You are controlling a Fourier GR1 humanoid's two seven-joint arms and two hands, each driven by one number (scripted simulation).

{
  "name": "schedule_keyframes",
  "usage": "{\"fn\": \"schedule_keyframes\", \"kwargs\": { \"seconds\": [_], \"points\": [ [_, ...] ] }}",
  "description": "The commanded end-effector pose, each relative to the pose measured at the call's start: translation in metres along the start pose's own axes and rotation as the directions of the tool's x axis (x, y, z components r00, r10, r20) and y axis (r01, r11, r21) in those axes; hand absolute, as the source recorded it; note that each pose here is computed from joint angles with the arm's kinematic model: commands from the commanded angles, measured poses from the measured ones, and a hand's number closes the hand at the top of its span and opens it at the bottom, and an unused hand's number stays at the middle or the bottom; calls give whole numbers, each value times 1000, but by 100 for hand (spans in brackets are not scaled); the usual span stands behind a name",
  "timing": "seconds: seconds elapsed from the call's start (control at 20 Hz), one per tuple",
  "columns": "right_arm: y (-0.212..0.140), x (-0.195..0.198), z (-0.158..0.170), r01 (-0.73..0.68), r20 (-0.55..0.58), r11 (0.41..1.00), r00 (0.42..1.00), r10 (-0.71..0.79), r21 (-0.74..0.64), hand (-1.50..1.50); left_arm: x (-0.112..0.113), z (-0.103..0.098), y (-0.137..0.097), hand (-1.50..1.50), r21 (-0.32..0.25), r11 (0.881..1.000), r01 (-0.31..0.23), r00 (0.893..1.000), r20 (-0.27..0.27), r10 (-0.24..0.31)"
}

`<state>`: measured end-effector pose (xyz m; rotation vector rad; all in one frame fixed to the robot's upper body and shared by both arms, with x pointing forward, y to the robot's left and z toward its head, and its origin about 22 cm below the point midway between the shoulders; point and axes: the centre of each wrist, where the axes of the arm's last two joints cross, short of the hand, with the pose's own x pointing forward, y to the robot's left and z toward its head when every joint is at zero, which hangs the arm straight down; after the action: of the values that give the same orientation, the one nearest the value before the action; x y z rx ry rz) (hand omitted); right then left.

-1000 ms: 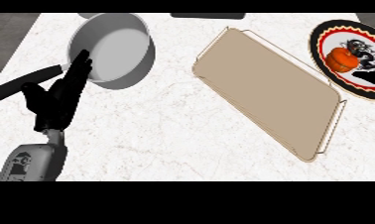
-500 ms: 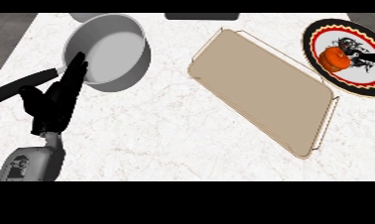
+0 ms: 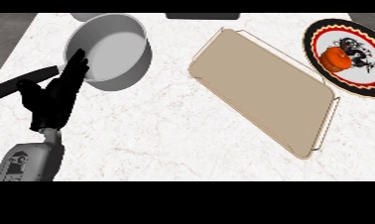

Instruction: Pick the squash from the tray and place it in the plate

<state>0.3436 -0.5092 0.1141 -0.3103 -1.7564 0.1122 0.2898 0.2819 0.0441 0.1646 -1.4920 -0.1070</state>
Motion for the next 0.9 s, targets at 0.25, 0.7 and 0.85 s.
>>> {"fn": "schedule_keyframes", "kwargs": {
  "seconds": [0.25,0.7,0.85],
  "points": [
    [-22,-17,30,8,23,1000,1000,-8,-29,-150,-22,0,-15,0,-28,999,-27,998,-55,25],
    [-50,-3,42,-61,15,996,998,62,-64,-150,-5,-9,-13,0,-30,999,-26,999,-47,25],
    [-73,3,58,-84,-19,994,996,83,-70,-150,-6,-1,-3,0,-15,1000,-4,999,-50,4]
  ]
}}
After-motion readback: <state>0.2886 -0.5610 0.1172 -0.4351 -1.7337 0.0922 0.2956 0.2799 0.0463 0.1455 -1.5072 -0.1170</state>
